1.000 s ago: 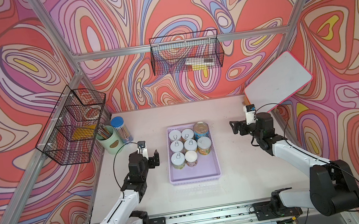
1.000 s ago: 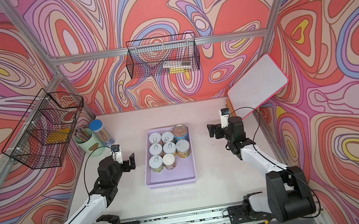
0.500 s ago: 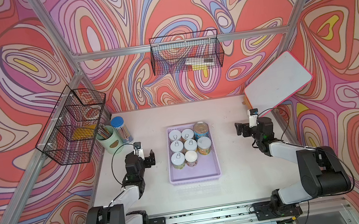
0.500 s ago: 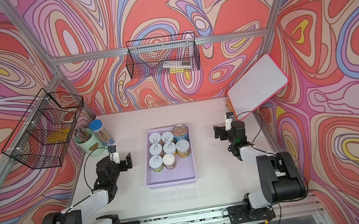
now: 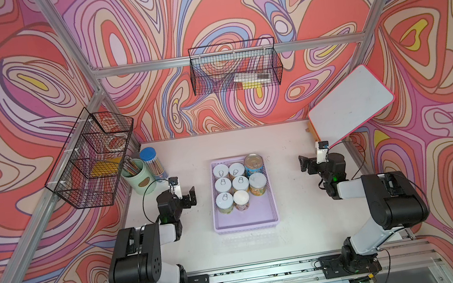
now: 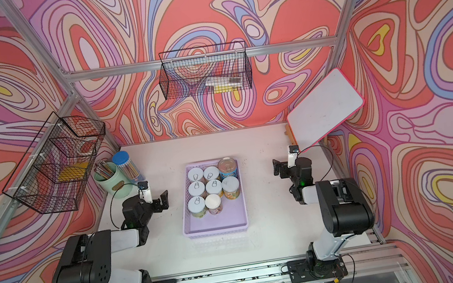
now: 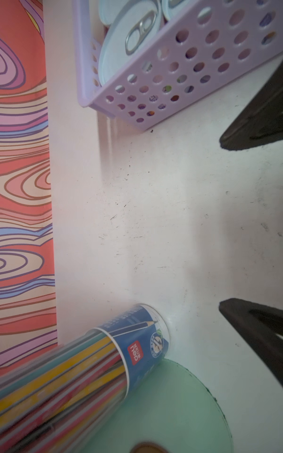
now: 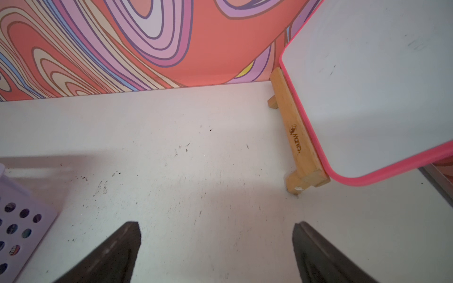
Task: Put the canned food in the basket
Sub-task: Reset both arms
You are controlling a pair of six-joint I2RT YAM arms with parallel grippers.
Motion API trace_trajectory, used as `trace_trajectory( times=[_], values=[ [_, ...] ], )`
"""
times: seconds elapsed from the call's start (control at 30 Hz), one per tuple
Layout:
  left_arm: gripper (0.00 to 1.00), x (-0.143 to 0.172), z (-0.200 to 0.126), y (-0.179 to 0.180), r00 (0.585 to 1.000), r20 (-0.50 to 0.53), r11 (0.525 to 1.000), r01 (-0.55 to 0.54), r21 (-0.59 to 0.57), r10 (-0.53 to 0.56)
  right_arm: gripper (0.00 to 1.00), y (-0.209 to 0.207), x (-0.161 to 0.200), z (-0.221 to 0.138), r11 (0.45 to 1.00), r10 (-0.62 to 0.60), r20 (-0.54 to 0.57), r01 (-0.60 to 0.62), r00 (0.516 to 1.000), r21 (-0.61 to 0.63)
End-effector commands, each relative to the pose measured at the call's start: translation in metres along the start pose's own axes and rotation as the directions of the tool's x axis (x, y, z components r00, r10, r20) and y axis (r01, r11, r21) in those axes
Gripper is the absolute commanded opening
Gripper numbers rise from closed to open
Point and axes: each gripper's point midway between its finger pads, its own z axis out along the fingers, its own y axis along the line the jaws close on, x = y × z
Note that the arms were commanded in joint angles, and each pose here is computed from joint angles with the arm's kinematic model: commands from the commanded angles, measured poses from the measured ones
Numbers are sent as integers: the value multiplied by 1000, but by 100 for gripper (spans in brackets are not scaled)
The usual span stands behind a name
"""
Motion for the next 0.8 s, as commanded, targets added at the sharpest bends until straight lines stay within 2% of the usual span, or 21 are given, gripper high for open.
trace_trajectory(
  times=[0.0,0.17,0.77],
  values=[
    [99,-18,8,3,1000,24,1000,9,5,-10,98,1,-8,-4,1000,-7,80,8,997,-13],
    [99,-18,11,15,999,15,997,41,-68,-40,98,0,-4,-4,1000,-11,94,12,995,-9],
    [99,-19,11,15,999,26,997,41,-68,-40,98,1,-2,-1,999,-34,76,31,997,33]
  ],
)
